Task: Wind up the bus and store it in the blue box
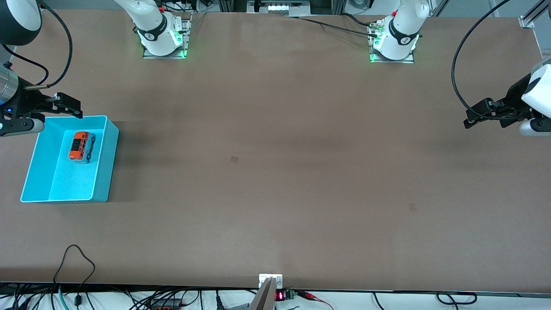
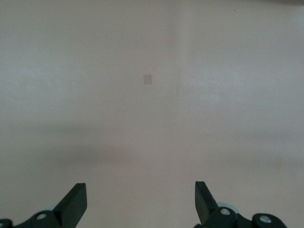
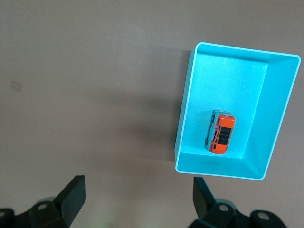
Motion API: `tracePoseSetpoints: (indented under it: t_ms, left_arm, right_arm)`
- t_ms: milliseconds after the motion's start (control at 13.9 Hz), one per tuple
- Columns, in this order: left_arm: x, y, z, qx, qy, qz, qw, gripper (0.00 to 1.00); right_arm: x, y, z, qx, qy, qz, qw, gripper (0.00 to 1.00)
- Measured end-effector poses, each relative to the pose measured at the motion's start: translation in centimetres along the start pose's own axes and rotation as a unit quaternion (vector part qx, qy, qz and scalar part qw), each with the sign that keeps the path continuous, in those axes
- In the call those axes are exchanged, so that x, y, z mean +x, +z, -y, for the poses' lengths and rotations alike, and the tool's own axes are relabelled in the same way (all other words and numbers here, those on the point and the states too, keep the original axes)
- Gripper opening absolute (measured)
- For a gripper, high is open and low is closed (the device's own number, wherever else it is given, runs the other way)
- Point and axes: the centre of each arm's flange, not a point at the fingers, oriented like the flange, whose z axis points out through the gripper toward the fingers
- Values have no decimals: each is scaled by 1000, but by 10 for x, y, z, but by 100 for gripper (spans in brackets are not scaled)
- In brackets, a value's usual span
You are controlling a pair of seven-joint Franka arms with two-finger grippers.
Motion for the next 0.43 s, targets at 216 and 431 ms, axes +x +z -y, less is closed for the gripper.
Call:
tracePoseSetpoints:
  t_ms: [216,431]
  left_arm:
    - [-1,-3,-1,0,1,-2,1000,100]
    - [-1,-3,-1,0,1,-4,1000,100]
  right_arm:
    - [0,0,1,5,30,0,1000,100]
    - [2,1,3,6,33,-1,999,100]
